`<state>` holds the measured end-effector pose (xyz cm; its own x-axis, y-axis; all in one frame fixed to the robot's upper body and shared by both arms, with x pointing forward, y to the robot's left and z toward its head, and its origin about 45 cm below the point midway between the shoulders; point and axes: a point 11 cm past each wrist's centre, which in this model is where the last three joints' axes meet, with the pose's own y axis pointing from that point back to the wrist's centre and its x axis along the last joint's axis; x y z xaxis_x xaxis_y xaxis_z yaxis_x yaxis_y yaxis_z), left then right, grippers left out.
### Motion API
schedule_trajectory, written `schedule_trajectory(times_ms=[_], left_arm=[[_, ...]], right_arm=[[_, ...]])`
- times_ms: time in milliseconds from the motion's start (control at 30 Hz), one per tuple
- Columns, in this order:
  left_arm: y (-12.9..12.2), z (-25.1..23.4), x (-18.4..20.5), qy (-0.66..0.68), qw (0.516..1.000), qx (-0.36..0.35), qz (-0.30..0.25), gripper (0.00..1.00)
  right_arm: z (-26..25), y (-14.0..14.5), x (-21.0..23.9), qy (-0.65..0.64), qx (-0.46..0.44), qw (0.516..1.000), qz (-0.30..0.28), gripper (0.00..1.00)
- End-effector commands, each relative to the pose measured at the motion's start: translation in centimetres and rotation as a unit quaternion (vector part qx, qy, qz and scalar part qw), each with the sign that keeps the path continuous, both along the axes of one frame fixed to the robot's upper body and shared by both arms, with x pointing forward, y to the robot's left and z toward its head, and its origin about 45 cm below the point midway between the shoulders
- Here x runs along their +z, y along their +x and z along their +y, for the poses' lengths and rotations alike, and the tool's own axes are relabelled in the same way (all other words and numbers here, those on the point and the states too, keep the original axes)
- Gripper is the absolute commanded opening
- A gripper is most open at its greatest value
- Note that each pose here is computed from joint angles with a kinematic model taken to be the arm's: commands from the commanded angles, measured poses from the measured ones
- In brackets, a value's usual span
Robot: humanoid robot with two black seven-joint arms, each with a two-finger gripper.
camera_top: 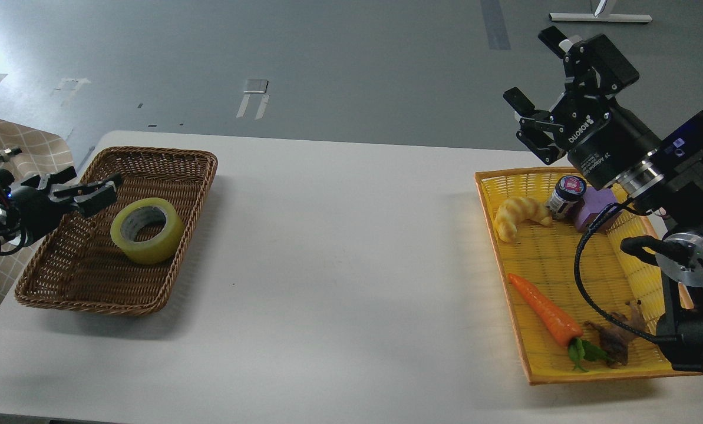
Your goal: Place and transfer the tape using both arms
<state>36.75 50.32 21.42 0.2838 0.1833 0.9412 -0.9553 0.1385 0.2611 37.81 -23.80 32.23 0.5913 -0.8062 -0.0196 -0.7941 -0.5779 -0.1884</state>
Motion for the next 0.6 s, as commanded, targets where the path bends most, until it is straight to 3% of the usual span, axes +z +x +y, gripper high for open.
schedule_trajectory(times_ms=[0,100,234,300,434,568], left_arm=[[2.3,-0.3,3.4,-0.088,0.994,0.036,-0.057,0.98],[4.5,-3.5,5.0,-0.165,0.983,0.021,-0.08,0.98],[6.1,-6.9,6.3,-0.286,0.956,0.001,-0.062,0.98],[7.2,-8.0,8.4,-0.402,0.914,-0.006,-0.049,0.98],[8.1,-10.9,9.5,-0.507,0.861,-0.038,-0.024,0.98],[8.9,-15.4,13.3,-0.616,0.779,-0.112,-0.029,0.99]], right_arm=[[0.0,0.0,0.0,0.0,0.0,1.0,0.0,0.98],[0.1,0.0,0.0,0.002,0.001,1.0,0.0,0.98],[0.2,0.0,0.1,0.003,0.002,1.0,-0.002,0.98],[0.4,0.0,0.2,0.009,0.003,1.0,-0.003,0.98],[0.6,0.2,0.6,0.012,0.004,1.0,-0.008,0.98],[0.8,0.5,0.6,0.027,-0.01,1.0,-0.003,0.99]])
